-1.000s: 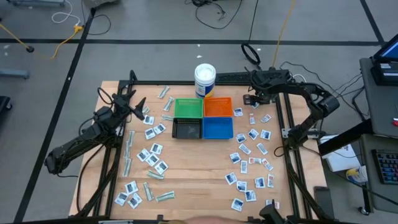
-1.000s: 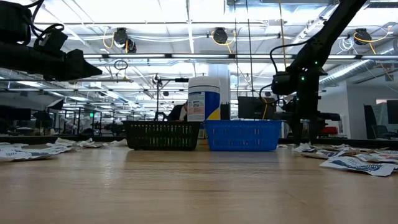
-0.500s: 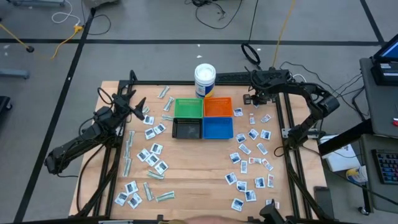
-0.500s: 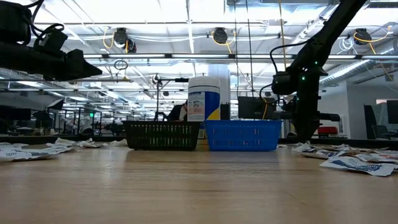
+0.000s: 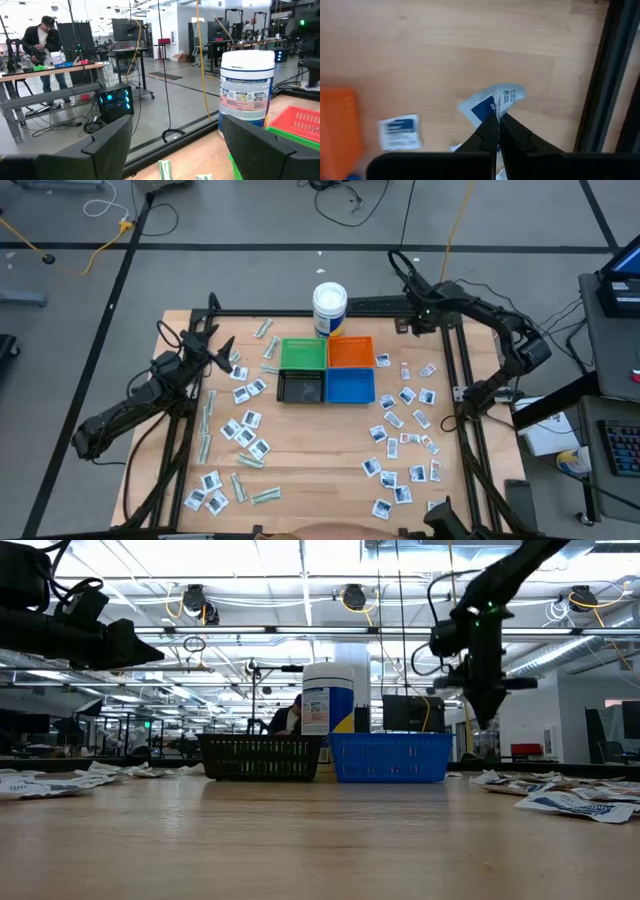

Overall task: Pick & Place First Aid Supplies
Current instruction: Put the blue alcohol pad into the blue basket

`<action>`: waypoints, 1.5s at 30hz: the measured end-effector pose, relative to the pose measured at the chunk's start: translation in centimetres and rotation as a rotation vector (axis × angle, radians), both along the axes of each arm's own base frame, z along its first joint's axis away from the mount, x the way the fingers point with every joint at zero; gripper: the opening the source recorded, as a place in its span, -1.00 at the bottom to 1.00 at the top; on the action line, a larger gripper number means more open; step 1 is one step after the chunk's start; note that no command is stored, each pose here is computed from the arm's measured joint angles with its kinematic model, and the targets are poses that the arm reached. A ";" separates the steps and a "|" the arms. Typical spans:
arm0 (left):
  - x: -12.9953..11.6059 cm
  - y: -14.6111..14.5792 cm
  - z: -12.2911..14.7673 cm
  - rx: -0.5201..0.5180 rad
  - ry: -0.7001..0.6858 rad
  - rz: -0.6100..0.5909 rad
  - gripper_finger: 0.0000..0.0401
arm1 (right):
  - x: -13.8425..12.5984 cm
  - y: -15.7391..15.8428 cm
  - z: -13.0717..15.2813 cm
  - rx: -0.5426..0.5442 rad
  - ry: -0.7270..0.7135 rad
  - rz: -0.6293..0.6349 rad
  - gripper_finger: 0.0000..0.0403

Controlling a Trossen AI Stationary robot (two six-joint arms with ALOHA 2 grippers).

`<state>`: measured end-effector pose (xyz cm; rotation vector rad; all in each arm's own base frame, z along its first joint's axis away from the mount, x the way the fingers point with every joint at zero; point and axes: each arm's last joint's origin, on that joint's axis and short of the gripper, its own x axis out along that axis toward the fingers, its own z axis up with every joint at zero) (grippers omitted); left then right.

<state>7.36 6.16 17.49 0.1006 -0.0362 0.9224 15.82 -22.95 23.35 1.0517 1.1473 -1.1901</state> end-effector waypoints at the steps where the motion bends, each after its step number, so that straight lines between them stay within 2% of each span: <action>1: 0.0 0.0 0.0 0.000 0.000 0.000 0.54 | 0.0 0.0 0.6 0.011 0.009 0.001 -0.99; 7: 0.0 0.0 0.0 0.000 0.000 -0.001 0.54 | -0.5 0.4 3.6 0.036 0.101 -0.053 -1.00; 13: 0.0 0.0 0.0 0.000 0.000 0.000 0.54 | -0.1 1.2 3.9 0.069 0.135 -0.014 -1.00; 22: 0.0 0.0 0.0 0.000 0.001 0.000 0.54 | 4.0 4.9 3.9 0.081 0.133 0.312 -1.00; 35: 0.0 0.0 0.0 0.000 0.000 0.000 0.54 | 9.1 13.2 4.0 0.109 0.108 0.769 -1.00; 45: 0.0 0.0 0.0 0.000 0.001 -0.001 0.54 | 10.5 18.4 4.0 0.130 0.094 0.948 -0.99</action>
